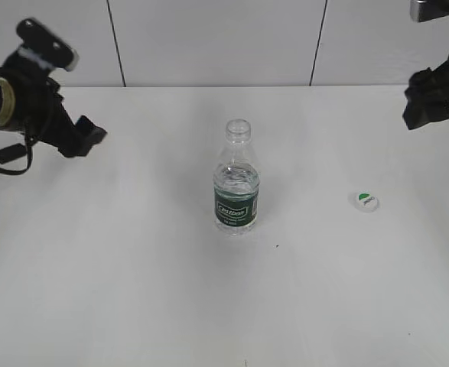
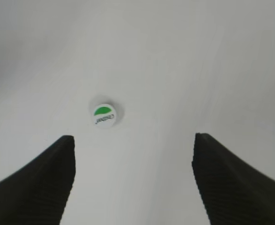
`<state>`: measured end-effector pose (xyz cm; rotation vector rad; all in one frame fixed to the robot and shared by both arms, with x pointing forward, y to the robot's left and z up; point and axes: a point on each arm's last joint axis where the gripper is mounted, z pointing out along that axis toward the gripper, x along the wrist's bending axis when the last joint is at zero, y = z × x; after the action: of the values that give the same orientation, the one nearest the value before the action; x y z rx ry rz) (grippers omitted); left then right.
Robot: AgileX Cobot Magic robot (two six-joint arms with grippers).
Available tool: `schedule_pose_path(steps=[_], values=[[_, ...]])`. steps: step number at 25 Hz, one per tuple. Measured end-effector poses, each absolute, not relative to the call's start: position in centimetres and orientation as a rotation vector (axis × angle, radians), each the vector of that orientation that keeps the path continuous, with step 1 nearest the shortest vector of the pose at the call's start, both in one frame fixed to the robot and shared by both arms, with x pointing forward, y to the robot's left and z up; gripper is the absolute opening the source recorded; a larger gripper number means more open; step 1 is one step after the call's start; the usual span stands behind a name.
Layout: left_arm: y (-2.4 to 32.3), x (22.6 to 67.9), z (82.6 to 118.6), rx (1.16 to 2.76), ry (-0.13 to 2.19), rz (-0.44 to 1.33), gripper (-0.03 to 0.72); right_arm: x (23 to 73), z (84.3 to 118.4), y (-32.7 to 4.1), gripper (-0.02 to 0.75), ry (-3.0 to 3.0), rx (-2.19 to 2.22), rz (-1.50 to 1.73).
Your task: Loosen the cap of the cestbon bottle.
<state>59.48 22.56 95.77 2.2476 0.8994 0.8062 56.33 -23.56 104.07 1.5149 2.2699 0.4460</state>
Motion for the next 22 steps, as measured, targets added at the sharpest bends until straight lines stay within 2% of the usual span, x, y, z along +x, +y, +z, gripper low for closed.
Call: schedule_pose_path(steps=[6,9,14,19,22], values=[[26.2,58.8,98.3,2.080,1.459,1.032,0.529,55.4,104.7,-25.5,0.594,2.195,1.534,0.185],[27.3,57.6,98.8,2.122,1.620,1.043,0.511,55.1,104.7,-25.9,0.594,2.194,1.559,0.123],[27.6,55.4,97.8,2.363,1.781,0.774,0.506,54.7,104.5,-25.9,0.594,2.210,1.601,0.095],[26.9,54.0,97.9,2.425,1.916,0.455,0.506,54.2,104.6,-25.4,0.594,2.257,1.642,0.131],[26.9,53.2,98.1,2.453,1.963,0.351,0.506,53.5,105.3,-25.0,0.592,2.274,1.674,0.208]])
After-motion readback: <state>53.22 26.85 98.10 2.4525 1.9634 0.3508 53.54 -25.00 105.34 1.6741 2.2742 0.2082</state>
